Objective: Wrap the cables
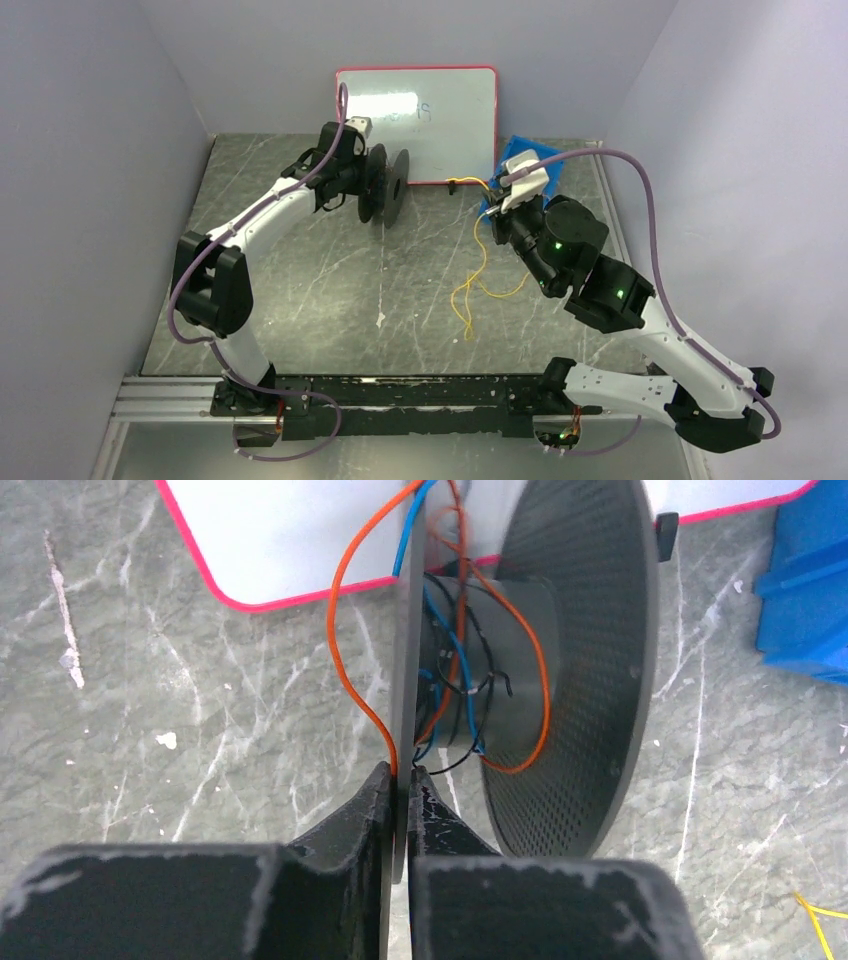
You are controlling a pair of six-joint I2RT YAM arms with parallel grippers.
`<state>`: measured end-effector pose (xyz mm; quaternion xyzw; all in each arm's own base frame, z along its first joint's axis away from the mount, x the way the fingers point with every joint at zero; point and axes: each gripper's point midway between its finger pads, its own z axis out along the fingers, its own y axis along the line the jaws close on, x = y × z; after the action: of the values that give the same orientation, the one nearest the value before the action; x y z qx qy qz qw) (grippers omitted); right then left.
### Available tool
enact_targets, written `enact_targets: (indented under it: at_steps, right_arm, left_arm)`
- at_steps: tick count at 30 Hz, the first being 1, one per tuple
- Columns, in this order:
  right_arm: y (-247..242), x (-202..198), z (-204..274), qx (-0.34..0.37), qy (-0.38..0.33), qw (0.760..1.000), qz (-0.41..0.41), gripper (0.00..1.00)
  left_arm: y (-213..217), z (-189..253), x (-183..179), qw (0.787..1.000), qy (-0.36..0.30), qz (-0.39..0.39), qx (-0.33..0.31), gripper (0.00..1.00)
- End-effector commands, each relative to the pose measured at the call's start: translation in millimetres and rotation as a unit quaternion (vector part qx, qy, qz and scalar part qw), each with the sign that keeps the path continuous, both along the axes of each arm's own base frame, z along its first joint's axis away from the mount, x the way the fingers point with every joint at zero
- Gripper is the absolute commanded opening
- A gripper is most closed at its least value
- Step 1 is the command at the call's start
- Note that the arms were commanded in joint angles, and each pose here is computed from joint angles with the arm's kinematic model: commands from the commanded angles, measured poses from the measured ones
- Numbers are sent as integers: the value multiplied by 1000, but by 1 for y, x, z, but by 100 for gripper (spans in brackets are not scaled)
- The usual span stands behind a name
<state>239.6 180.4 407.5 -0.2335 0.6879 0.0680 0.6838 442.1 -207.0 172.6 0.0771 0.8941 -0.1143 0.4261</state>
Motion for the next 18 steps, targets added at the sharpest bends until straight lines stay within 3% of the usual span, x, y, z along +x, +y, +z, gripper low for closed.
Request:
enact_targets:
  at_steps: [1,10,18]
  right_arm:
    - [3,-1,-6,5,9,1000,5,0]
    - [3,0,-18,-13,17,1000,2,0]
    - [15,0,-29,-51,16,998,34,0]
  left_arm:
    - [-2,11,10,1000,-26,-4,-5,7]
    - [-1,17,-5,999,-23,-34,8,7]
    - [0,24,-50,997,-21,-66,42,7]
